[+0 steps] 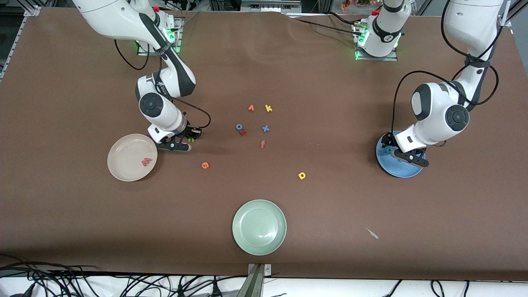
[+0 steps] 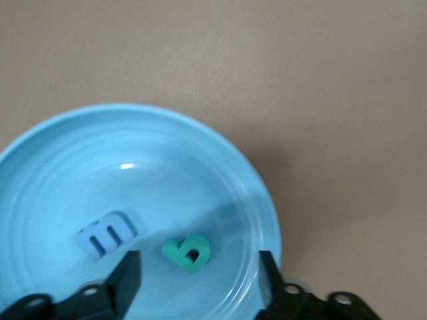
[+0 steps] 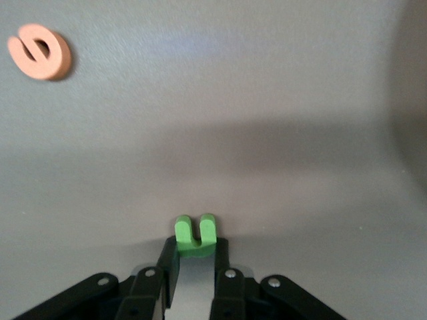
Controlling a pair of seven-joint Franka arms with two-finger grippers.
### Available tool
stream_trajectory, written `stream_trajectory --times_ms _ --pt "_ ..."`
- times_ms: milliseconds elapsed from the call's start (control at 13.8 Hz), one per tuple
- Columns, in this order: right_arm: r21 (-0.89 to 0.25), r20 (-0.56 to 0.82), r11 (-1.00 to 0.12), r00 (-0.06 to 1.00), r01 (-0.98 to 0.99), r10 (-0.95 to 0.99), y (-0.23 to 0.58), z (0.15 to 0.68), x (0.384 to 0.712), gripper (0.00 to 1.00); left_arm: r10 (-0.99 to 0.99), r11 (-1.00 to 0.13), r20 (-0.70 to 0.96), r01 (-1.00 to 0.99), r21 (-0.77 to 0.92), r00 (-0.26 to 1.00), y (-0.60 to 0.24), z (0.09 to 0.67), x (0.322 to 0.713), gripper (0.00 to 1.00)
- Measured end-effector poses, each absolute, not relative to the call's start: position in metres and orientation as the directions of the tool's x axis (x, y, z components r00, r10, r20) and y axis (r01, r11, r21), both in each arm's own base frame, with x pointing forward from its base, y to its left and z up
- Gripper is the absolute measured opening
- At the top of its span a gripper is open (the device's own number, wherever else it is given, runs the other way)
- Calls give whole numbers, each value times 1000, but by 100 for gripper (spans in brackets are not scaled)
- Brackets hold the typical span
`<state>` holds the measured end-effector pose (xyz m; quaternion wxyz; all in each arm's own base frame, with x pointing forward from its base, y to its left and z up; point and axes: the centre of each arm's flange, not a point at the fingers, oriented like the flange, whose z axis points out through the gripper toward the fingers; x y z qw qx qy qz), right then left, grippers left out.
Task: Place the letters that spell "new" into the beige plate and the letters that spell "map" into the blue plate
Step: 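Drop the b and u onto the blue and beige plates with both grippers, then grasp the yellow a with the left gripper while the right gripper grasps e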
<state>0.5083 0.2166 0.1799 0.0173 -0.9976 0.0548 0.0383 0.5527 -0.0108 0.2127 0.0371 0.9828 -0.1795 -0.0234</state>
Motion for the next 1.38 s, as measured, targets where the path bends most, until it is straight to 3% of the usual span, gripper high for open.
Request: stream_trajectory --times_ms 290,652,1014,1086,1376 --pt "-4 -120 -994 987 -105 -104 213 205 535 25 -326 -926 66 -333 179 943 -96 235 571 85" --pt "27 -149 -997 987 67 62 130 227 577 25 -307 -920 93 -321 227 947 -262 232 587 84" --pt "20 -141 -980 971 200 195 75 232 591 25 -308 -921 135 -330 205 942 -291 198 615 81" --pt "17 -138 -977 969 211 206 66 233 594 31 -306 -922 148 -331 202 941 -293 199 622 81" --pt "16 -117 -977 971 214 211 69 238 605 74 -324 -913 203 -362 189 924 -317 199 636 80"
